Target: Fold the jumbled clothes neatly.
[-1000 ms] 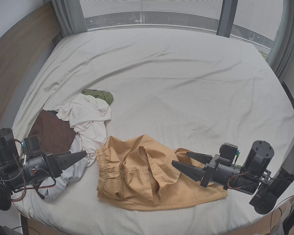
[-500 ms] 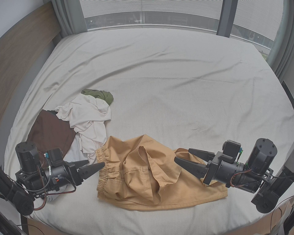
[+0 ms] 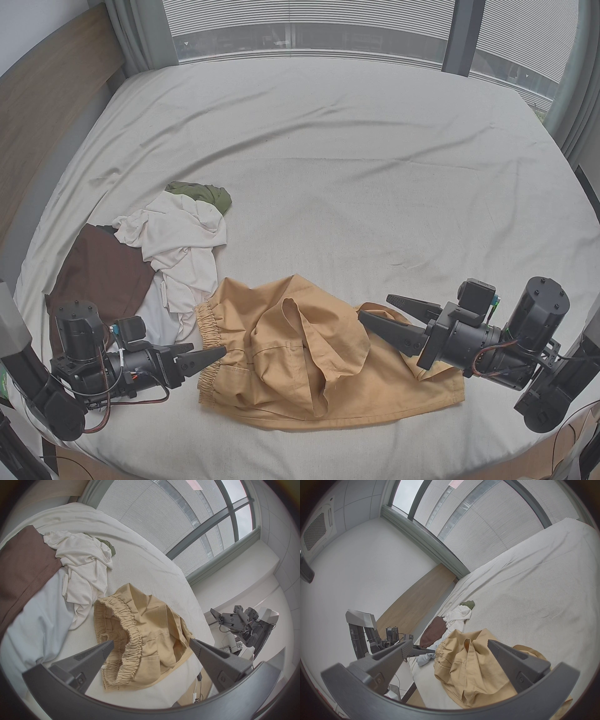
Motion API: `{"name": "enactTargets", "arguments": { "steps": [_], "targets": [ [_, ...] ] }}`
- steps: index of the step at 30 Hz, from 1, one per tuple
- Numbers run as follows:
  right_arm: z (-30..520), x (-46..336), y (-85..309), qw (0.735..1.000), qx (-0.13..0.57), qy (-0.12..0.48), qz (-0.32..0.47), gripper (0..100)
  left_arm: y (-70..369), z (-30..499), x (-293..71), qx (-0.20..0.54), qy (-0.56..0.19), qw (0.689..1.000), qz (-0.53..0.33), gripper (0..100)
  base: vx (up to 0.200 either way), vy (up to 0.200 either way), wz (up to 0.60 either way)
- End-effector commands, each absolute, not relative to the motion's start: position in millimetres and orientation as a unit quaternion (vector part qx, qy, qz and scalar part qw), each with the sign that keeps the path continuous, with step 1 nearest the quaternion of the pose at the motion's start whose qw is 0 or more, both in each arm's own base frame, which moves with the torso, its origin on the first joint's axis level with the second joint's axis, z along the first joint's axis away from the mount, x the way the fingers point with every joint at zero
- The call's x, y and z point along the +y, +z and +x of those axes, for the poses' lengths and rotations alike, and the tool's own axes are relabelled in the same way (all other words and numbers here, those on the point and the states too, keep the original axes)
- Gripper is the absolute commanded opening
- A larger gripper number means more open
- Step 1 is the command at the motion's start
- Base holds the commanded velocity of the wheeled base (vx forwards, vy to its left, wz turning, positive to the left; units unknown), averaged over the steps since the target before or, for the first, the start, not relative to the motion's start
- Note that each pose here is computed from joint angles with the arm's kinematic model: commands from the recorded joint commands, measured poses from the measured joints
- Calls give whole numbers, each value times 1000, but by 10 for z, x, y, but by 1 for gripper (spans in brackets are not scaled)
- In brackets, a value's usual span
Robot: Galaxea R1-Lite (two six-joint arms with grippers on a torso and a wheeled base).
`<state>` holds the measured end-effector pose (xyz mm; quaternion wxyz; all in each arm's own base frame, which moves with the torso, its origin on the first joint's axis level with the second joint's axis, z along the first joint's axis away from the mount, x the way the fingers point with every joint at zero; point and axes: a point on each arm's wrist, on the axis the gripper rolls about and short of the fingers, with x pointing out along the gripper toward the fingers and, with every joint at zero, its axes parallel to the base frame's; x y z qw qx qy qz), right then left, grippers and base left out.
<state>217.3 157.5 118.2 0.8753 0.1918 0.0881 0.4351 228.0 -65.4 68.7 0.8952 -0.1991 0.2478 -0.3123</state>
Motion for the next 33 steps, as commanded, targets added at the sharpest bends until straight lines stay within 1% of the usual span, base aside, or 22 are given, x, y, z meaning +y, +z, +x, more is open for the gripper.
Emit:
{"name": "enactTargets", "arguments": {
  "steps": [1, 5, 8, 15, 24, 30, 31, 33],
  "targets": [
    [2162, 1584, 1188, 874, 88, 438, 192, 100, 537, 2359, -695, 257, -314, 892, -200, 100, 0, 0, 0],
    [2155, 1589, 1185, 873, 89, 439, 192, 100, 441, 2441, -735, 240, -320, 893, -206, 100, 0, 0, 0],
    [2150, 1591, 1182, 873, 90, 439, 192, 100, 377, 2472, -763, 242, -320, 890, -218, 100, 0, 0, 0],
    [2155, 1584, 1182, 873, 90, 438, 192, 100, 432, 2546, -842, 239, -324, 879, -254, 100, 0, 0, 0],
    [2157, 1585, 1178, 874, 90, 438, 192, 100, 409, 2523, -951, 248, -341, 871, -251, 100, 0, 0, 0],
    [2157, 1585, 1178, 874, 90, 438, 192, 100, 386, 2530, -953, 252, -339, 871, -251, 100, 0, 0, 0],
    [2154, 1588, 1178, 873, 91, 438, 192, 100, 375, 2536, -951, 252, -338, 871, -251, 0, 0, 0, 0],
    [2156, 1589, 1174, 873, 91, 438, 192, 100, 363, 2531, -950, 256, -338, 870, -251, 0, 0, 0, 0]
  ]
}}
